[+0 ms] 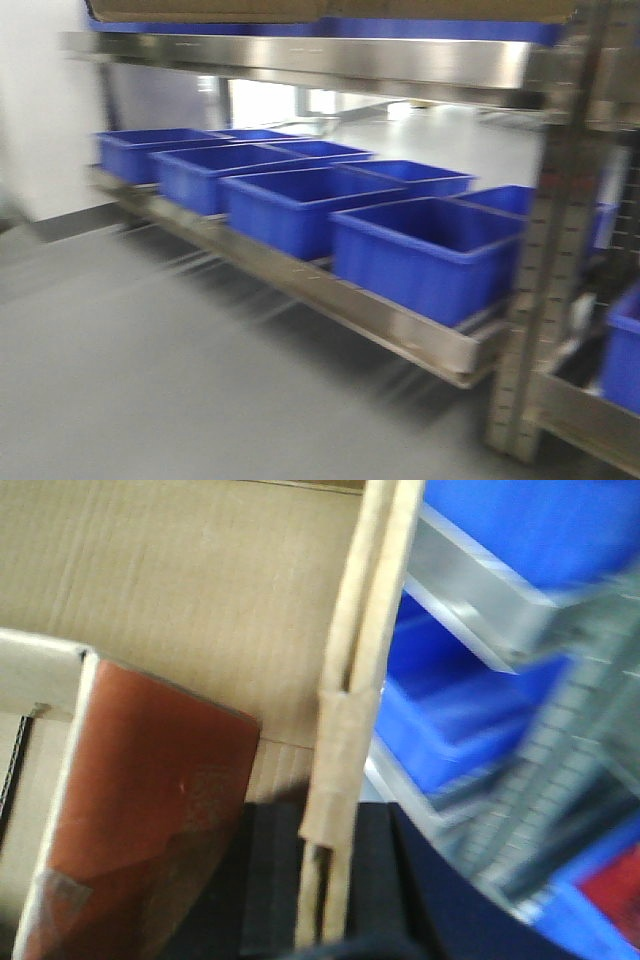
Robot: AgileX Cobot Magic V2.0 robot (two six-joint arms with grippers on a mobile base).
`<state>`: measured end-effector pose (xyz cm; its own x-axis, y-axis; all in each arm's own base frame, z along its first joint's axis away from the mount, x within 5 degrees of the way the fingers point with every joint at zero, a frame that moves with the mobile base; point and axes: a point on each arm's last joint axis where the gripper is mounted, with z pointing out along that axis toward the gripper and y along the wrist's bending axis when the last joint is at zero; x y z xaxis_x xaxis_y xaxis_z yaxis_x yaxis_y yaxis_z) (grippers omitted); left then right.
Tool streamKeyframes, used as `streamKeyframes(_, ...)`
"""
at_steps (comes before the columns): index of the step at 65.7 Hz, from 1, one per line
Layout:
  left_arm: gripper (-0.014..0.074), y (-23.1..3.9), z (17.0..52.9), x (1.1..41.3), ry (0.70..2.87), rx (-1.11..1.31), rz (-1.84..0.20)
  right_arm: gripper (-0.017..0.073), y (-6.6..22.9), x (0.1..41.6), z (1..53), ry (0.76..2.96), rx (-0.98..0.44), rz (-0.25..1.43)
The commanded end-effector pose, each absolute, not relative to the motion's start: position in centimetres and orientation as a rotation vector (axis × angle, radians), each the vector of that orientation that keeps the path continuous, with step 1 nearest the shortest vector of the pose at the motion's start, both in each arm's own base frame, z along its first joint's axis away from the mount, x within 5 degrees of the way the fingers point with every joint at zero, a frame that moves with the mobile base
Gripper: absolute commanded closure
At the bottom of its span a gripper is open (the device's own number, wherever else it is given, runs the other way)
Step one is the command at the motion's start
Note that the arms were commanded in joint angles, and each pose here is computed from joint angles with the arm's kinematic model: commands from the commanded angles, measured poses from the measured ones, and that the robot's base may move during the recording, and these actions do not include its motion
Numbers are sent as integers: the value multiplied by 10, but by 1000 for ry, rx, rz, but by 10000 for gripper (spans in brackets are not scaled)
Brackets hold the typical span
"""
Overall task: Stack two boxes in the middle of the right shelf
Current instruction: 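Turn the base toward the steel shelf rack with blue bins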
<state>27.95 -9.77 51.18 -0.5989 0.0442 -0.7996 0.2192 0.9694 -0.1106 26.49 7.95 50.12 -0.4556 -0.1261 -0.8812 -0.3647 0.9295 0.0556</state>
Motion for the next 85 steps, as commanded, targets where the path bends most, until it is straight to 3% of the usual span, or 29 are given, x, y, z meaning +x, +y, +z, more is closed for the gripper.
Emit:
streamKeyframes(1,705,-98,522,276,2134,186,-283,713,77,265,509,1976,-347,263)
streamKeyframes(85,705,-98,523,276,2132,186,-284,713,77,265,509,1976,-347,263)
